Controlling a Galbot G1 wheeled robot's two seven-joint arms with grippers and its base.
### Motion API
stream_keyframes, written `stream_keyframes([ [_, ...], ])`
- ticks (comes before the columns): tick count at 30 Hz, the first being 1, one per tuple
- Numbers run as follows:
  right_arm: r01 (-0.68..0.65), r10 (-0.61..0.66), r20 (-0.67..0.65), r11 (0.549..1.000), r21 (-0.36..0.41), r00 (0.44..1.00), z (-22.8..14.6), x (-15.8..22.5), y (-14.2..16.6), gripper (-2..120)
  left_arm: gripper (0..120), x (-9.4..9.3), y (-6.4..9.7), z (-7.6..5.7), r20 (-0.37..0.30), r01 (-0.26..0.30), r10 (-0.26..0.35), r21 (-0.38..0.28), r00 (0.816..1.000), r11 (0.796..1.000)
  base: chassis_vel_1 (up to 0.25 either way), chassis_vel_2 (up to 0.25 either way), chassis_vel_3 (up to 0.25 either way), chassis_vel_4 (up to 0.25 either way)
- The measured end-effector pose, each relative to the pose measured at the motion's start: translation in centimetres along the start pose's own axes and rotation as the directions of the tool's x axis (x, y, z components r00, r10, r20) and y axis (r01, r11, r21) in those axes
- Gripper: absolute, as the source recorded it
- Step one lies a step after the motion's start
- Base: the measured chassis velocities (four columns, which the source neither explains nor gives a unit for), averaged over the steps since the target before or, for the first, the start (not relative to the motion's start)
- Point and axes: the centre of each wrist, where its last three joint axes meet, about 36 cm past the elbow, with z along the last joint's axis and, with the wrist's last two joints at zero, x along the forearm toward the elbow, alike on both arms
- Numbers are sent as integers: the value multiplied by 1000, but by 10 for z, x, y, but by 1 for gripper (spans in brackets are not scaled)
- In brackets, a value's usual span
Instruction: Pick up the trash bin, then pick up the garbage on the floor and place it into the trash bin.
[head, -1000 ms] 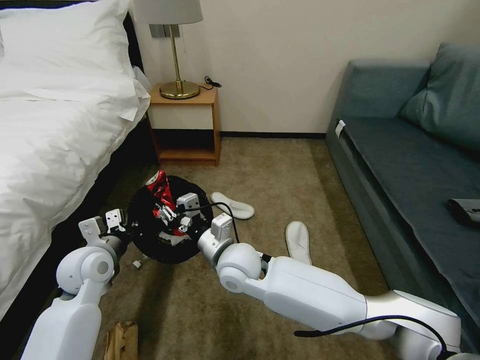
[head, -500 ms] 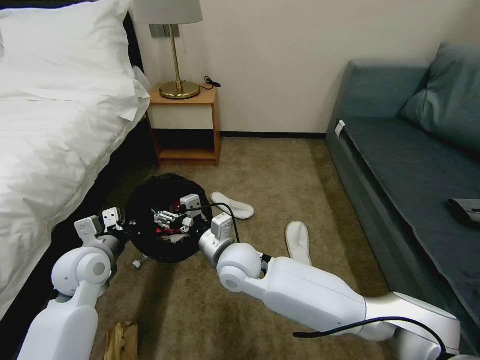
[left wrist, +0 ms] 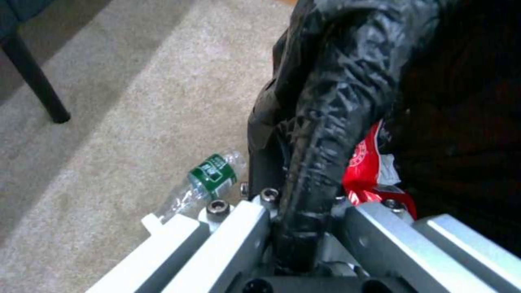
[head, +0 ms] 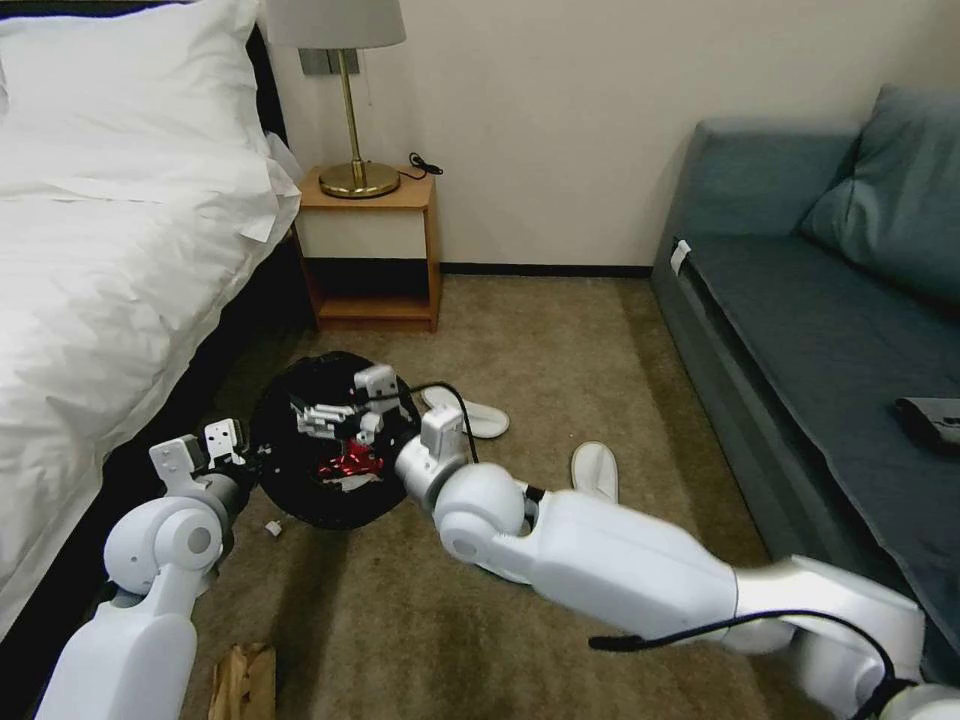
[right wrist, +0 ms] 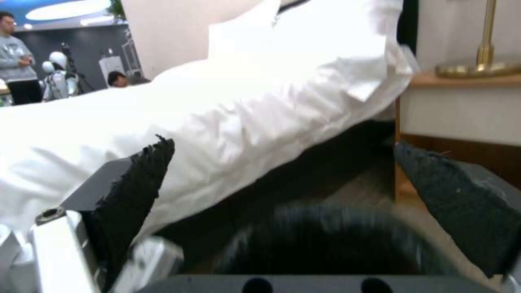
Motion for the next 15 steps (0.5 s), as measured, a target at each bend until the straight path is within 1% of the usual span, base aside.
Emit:
stream_keyframes([
  [3, -1, 1, 7, 1000, 10, 1000, -9, -3, 0, 100, 0, -1, 0, 1, -4, 4, -4, -4, 1000, 1000, 0, 0, 0, 0],
  [5, -16, 15, 32, 999, 42, 999, -39, -10, 0, 100, 0, -6, 4, 4, -11, 15, -15, -9, 1000, 1000, 0, 0, 0, 0],
  [6, -16, 15, 32, 999, 42, 999, -39, -10, 0, 100, 0, -6, 4, 4, -11, 15, -15, -9, 1000, 1000, 0, 0, 0, 0],
  [7, -30, 28, 39, 998, 55, 999, -51, -12, -3, 100, 0, -8, 6, 6, -5, 17, -17, -7, 1000, 1000, 0, 0, 0, 0],
  [8, -30, 28, 39, 998, 55, 999, -51, -12, -3, 100, 0, -8, 6, 6, -5, 17, -17, -7, 1000, 1000, 0, 0, 0, 0],
  [9, -67, 64, 52, 995, 68, 997, -67, -11, -15, 100, 0, -10, 9, 9, 10, 13, -13, -3, 1000, 1000, 0, 0, 0, 0],
  [10, -94, 90, 59, 993, 74, 994, -74, -8, -25, 100, 0, -10, 10, 9, 18, 11, -11, -2, 1000, 1000, 0, 0, 0, 0],
  [11, -153, 148, 69, 984, 86, 987, -82, 1, -49, 100, 0, -10, 11, 9, 30, 13, -13, -2, 999, 1000, 0, 0, 0, 0],
  [12, -153, 148, 69, 984, 86, 987, -82, 1, -49, 100, 0, -10, 11, 9, 30, 13, -13, -2, 999, 1000, 0, 0, 0, 0],
  [14, -260, 252, 89, 960, 101, 964, -87, 22, -89, 100, 0, -8, 12, 8, 43, 14, -13, -3, 999, 1000, 0, 0, 0, 0],
  [15, -260, 252, 89, 960, 101, 964, -87, 22, -89, 100, 0, -8, 12, 8, 43, 14, -13, -3, 999, 1000, 0, 0, 0, 0],
])
